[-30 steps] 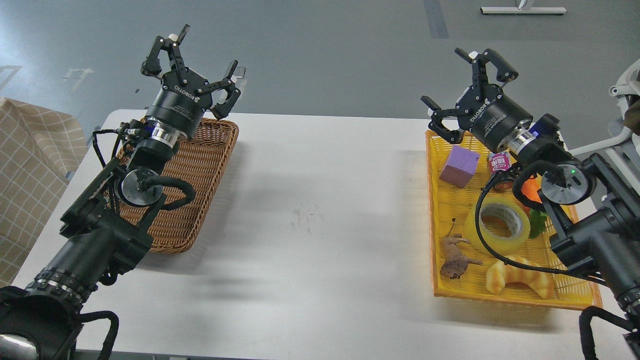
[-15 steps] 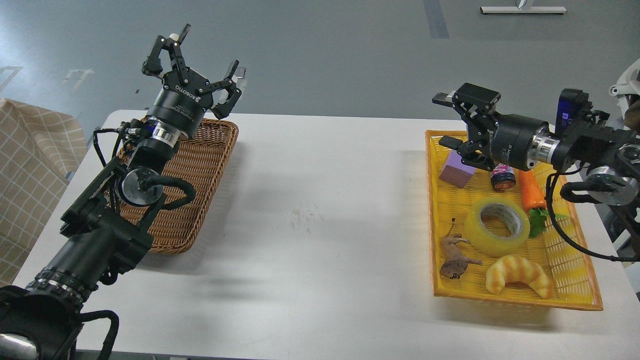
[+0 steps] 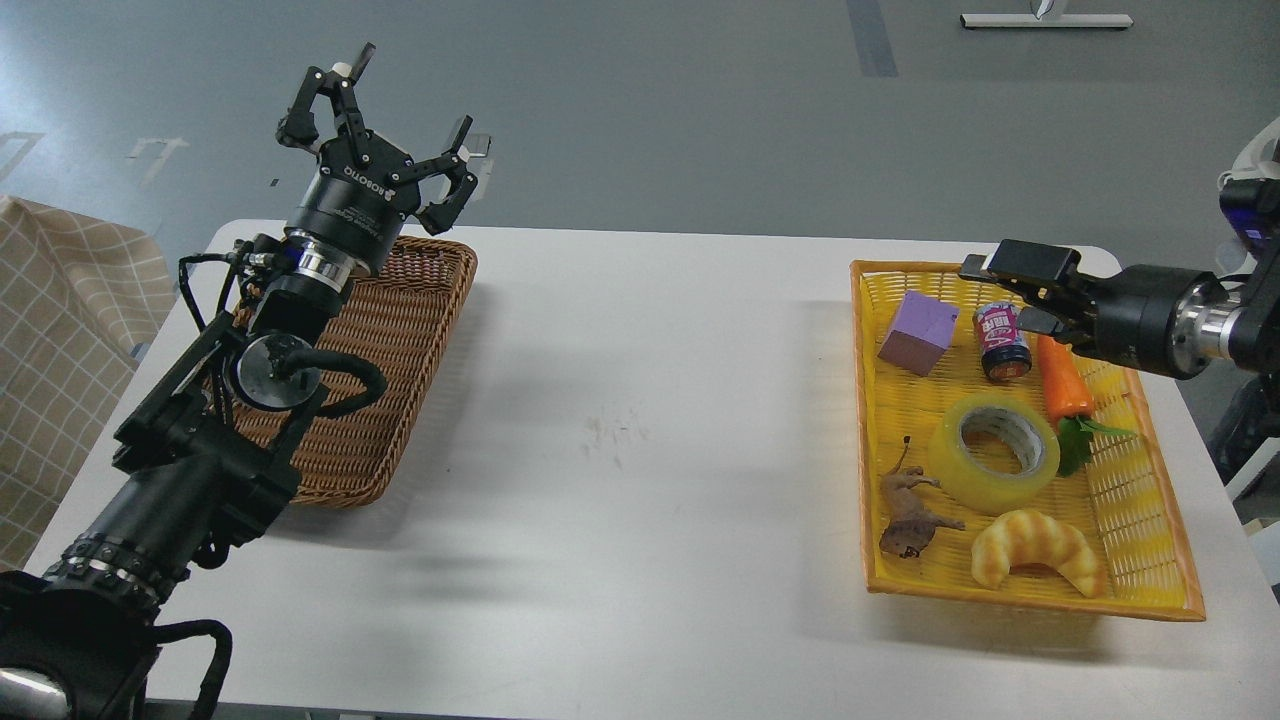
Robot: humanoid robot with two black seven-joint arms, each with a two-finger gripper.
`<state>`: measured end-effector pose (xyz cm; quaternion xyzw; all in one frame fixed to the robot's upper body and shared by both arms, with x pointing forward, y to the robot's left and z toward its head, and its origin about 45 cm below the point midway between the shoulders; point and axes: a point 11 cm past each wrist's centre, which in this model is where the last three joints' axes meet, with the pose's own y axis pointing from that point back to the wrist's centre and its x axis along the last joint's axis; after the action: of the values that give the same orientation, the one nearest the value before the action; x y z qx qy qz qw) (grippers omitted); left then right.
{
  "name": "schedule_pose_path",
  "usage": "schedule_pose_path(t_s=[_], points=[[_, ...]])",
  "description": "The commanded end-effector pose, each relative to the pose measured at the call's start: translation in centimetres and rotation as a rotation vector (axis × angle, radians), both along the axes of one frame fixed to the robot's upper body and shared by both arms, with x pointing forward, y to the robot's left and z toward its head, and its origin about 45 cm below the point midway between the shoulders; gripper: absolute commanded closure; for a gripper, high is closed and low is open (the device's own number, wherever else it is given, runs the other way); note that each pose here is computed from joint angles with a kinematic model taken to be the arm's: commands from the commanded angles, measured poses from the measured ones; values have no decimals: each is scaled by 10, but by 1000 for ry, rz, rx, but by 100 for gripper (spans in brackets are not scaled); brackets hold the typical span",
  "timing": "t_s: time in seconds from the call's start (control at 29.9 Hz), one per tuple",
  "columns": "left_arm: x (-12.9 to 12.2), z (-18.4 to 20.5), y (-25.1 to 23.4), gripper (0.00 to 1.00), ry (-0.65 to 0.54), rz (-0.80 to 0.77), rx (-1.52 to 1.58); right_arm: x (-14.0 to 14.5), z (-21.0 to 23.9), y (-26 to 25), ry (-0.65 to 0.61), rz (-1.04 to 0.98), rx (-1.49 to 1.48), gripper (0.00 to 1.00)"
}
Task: Place and transfer tape with both arms
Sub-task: 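Reach the right gripper into the tape roll's hole in the yellow tray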
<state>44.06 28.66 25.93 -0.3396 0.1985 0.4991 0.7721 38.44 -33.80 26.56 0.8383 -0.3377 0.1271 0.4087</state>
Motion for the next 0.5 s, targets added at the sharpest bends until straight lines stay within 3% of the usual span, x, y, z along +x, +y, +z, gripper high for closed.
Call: schedule_pose_path(t_s=[0.0,0.2,0.47], points=[[0,0,1,2,1,1,2,-9,-3,-16,23,-12,-52,0],[0,-1,-1,2,1,-1,-4,-16,-14,-28,24,20,-191,0],[-1,-1,-1,2,1,-1,-6,-34,-59,-46,34,122,-499,2]])
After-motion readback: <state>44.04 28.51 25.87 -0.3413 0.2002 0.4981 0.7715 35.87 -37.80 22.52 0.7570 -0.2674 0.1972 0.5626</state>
